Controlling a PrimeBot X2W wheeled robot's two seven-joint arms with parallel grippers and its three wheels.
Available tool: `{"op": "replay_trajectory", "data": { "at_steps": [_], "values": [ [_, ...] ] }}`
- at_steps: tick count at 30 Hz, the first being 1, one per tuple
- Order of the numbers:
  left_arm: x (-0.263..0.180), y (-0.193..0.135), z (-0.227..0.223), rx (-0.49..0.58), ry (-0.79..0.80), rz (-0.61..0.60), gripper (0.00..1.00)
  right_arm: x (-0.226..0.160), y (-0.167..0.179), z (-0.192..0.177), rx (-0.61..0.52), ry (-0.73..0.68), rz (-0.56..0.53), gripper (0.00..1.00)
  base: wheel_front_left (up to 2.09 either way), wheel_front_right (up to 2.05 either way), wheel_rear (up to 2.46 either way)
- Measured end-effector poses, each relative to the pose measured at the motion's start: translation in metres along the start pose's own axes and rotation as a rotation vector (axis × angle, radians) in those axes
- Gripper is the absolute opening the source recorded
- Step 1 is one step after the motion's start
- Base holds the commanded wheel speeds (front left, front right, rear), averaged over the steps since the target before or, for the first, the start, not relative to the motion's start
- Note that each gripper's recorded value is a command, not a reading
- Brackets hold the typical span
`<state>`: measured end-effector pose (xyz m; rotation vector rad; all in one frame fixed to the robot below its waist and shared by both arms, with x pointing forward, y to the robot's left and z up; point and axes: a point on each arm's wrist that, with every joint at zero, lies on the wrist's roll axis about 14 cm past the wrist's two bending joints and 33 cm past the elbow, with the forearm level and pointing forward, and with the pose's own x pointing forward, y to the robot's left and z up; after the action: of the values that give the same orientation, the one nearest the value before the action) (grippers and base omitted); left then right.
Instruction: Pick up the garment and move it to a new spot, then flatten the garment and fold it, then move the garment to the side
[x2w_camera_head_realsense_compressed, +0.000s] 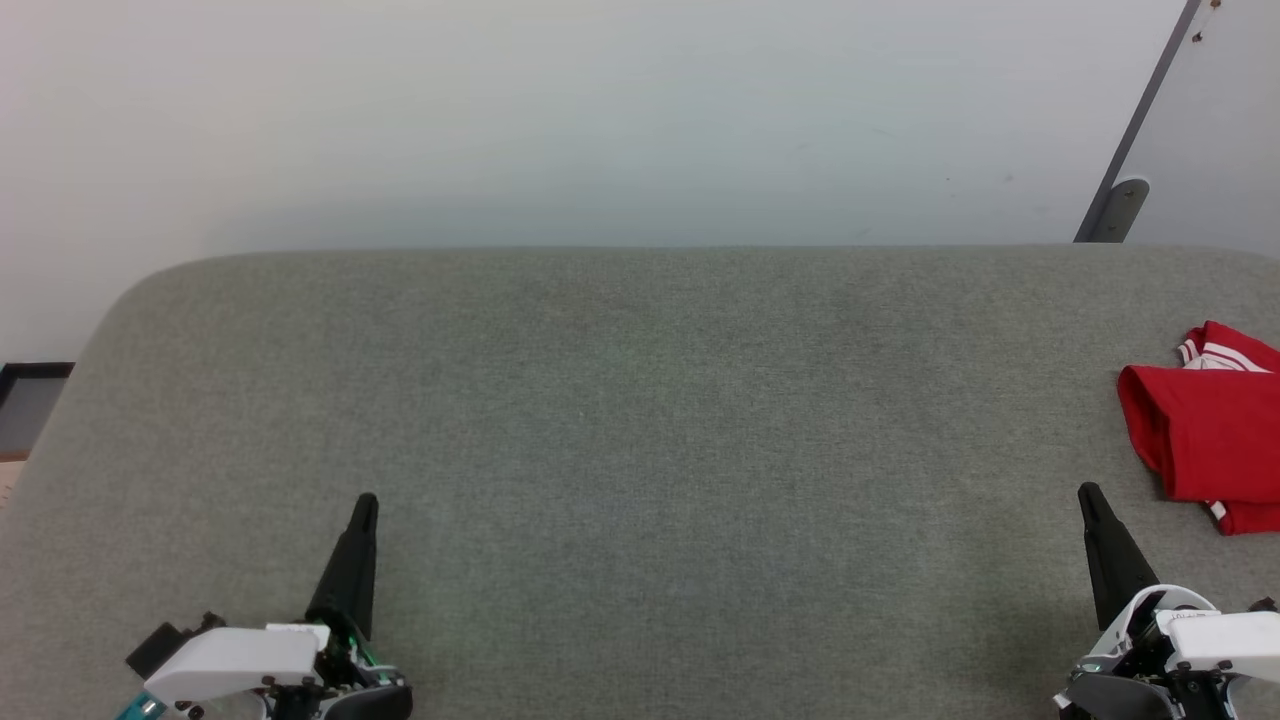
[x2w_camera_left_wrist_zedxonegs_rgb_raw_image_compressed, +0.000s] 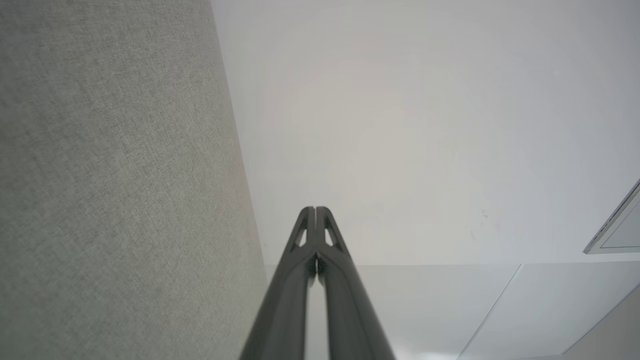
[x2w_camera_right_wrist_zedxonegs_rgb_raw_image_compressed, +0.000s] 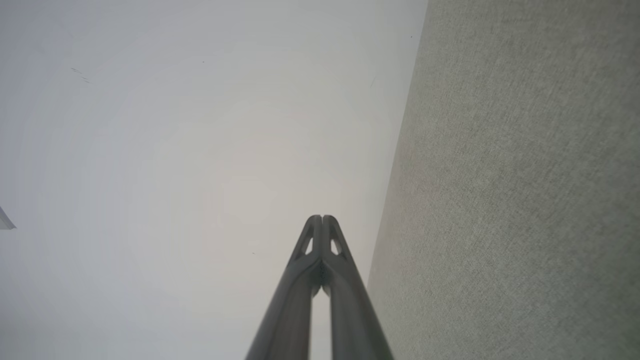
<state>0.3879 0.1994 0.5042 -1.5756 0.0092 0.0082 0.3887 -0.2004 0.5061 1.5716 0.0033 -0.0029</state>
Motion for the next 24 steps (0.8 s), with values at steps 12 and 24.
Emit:
{"op": "replay_trajectory", "data": {
  "at_steps": [12,24],
  "values": [
    [0.0000,0.0000,-0.0001,0.000,0.000,0.000,0.00,0.0000,0.0000,0.0000,0.000,0.000,0.000,0.00,0.00,0.00,0.00],
    [0.0000,-0.0001,0.0000,0.000,0.000,0.000,0.00,0.0000,0.0000,0.0000,0.000,0.000,0.000,0.00,0.00,0.00,0.00]
  ]
}}
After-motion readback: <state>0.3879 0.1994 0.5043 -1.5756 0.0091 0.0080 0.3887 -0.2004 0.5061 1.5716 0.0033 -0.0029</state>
